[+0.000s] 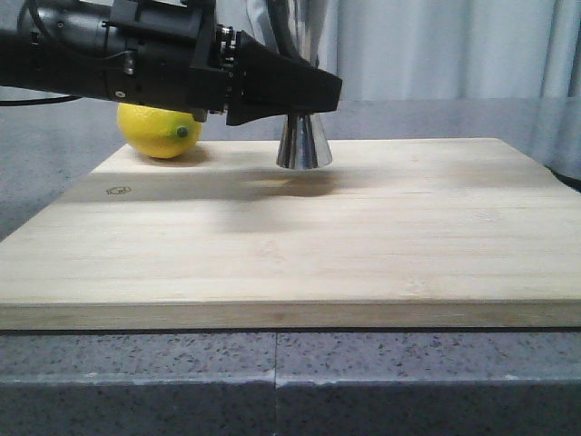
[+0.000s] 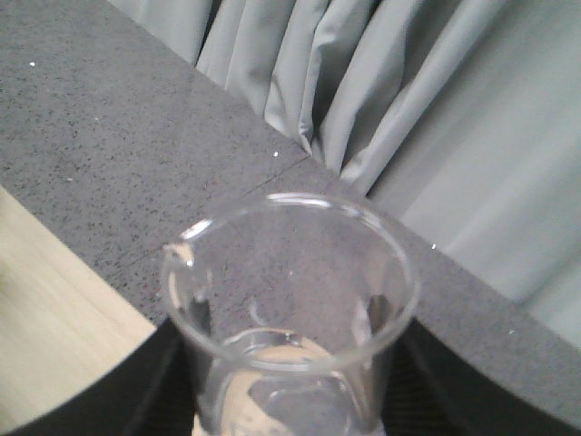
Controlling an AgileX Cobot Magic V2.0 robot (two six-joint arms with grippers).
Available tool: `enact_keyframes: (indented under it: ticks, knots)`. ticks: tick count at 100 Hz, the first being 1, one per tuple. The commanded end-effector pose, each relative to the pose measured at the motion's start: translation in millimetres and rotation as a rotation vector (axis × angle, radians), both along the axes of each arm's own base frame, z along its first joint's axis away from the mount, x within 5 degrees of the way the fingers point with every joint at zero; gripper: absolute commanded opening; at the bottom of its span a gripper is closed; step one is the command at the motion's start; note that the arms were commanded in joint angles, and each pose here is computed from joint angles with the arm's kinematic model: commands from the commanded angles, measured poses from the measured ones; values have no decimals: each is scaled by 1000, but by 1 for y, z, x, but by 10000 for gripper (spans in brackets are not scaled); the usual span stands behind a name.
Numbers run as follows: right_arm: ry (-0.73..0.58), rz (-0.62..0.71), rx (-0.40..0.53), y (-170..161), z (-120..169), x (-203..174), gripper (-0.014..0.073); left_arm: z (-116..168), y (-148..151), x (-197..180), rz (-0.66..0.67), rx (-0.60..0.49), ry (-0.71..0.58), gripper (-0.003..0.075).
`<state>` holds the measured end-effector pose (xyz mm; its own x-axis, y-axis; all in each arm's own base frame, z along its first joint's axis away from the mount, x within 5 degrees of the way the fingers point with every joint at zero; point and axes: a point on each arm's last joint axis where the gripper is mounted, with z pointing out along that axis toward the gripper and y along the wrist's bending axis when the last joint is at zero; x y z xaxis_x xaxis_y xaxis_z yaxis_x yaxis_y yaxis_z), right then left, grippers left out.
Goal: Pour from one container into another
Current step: 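Return the beaker upright to the board and open the right gripper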
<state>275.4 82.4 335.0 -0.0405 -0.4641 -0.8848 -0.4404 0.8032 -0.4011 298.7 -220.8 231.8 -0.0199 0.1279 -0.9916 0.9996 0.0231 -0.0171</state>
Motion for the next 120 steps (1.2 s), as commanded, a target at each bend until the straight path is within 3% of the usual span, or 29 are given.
enact_keyframes:
  ticks: [1, 33, 66, 120]
  knots:
    - [-23, 31, 108, -9, 9, -6, 267, 34, 1, -4, -34, -151, -30, 62]
    - [37, 56, 259, -46, -24, -9, 267, 34, 1, -4, -34, -151, -30, 62]
    - [117, 152, 288, -41, -57, 11, 267, 34, 1, -4, -32, -150, -30, 62]
    - [67, 196, 396, -39, -100, 44, 267, 34, 1, -4, -32, -150, -30, 62]
